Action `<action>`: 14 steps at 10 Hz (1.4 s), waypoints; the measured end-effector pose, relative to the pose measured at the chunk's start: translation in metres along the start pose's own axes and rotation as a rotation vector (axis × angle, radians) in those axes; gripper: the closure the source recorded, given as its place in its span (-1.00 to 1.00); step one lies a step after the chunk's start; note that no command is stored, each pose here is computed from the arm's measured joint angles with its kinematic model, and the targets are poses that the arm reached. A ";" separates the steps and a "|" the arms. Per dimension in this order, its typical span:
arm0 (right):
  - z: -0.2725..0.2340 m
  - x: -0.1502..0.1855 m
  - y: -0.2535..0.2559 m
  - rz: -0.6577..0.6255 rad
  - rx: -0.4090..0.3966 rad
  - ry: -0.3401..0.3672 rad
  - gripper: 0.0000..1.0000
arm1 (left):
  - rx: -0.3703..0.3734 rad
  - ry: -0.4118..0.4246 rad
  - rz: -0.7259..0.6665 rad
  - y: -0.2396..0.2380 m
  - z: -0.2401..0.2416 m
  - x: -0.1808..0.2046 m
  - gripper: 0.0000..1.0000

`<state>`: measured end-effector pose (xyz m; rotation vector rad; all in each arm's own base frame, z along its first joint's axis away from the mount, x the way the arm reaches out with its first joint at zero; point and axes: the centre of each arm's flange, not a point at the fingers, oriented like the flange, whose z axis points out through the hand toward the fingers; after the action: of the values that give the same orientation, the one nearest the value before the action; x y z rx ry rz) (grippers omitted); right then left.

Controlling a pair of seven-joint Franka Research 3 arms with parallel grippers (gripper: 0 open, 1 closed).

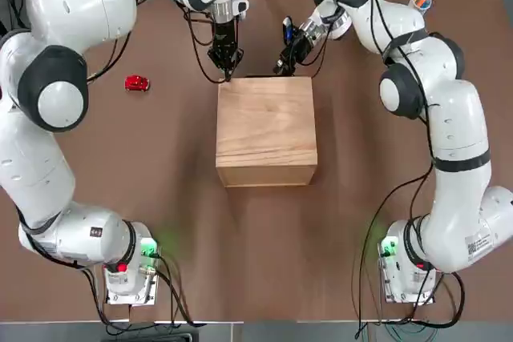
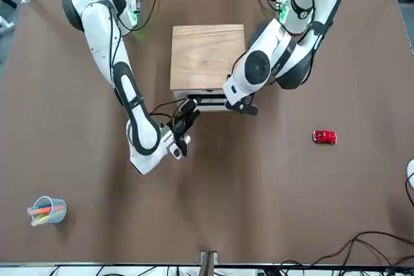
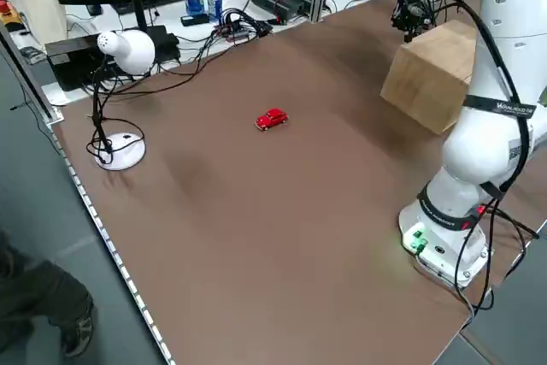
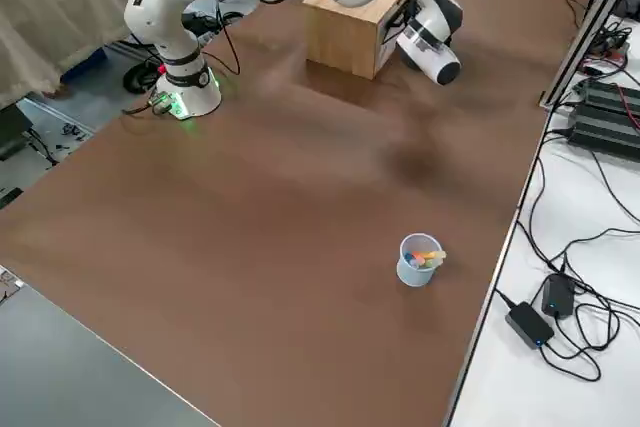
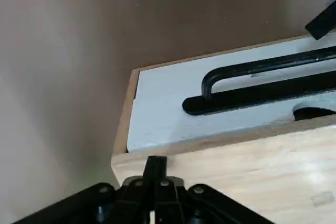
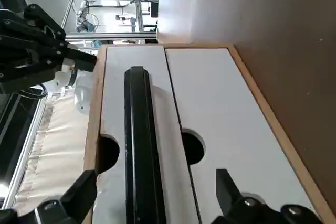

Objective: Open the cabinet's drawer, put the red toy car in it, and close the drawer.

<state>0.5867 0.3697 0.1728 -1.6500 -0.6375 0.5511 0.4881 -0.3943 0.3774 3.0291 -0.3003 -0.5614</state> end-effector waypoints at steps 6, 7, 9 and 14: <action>0.019 0.001 -0.004 0.000 0.016 -0.042 -1.00 | 0.000 0.000 0.000 0.000 0.000 0.000 0.98; 0.019 0.001 -0.004 0.001 0.016 -0.043 -1.00 | 0.000 0.000 0.000 0.000 0.000 0.000 0.98; 0.019 0.000 -0.003 0.010 0.017 -0.043 -1.00 | 0.000 0.000 0.000 0.000 0.000 0.000 0.98; 0.021 0.000 -0.002 0.036 0.025 -0.041 -0.76 | 0.000 0.000 0.000 0.000 0.000 0.000 0.98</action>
<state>0.5724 0.3846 0.1715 -1.6327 -0.6289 0.6184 0.4881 -0.3943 0.3773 3.0292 -0.3004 -0.5618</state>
